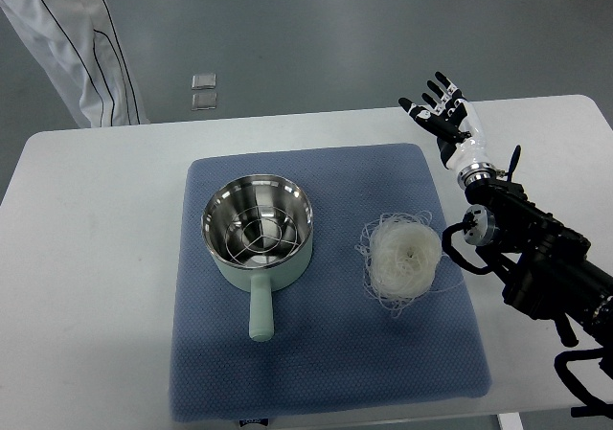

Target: Put vermicelli into pot with right hand

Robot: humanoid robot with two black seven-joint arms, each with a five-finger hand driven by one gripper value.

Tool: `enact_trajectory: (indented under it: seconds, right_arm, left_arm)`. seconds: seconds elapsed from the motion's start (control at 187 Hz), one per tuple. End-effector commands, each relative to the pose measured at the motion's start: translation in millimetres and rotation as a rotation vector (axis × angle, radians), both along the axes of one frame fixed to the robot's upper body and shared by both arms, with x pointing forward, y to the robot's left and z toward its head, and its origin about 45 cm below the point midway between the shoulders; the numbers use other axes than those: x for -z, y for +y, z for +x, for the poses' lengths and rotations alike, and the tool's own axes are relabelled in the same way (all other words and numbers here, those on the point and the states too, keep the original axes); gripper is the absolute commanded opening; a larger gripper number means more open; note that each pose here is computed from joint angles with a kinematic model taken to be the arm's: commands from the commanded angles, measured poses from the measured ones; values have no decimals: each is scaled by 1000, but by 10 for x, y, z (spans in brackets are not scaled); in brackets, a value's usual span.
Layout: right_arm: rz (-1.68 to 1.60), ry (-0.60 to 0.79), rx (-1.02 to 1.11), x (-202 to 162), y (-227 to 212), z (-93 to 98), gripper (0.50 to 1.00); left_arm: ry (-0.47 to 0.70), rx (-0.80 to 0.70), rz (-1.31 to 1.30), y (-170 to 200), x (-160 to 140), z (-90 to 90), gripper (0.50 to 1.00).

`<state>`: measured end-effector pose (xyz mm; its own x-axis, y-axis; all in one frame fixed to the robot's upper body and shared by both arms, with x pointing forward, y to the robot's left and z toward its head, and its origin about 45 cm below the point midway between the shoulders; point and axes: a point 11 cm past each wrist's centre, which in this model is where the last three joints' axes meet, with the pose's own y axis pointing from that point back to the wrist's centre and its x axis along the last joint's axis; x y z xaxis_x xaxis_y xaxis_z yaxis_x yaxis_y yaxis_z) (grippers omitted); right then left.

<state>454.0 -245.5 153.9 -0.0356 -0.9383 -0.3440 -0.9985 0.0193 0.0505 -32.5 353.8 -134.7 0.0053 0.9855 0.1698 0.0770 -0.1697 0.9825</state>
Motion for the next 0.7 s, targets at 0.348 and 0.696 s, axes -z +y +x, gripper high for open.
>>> enact_trajectory:
  seconds: [0.348,0.696]
  right_arm:
    - [0,1,-1,1,2,0,921]
    - [-4,-1,0,-9,-12,6,921]
  left_arm:
    - [-4,-8,3,6,-1,6,1000]
    - [-4,-9,3,6,-1,7,1000]
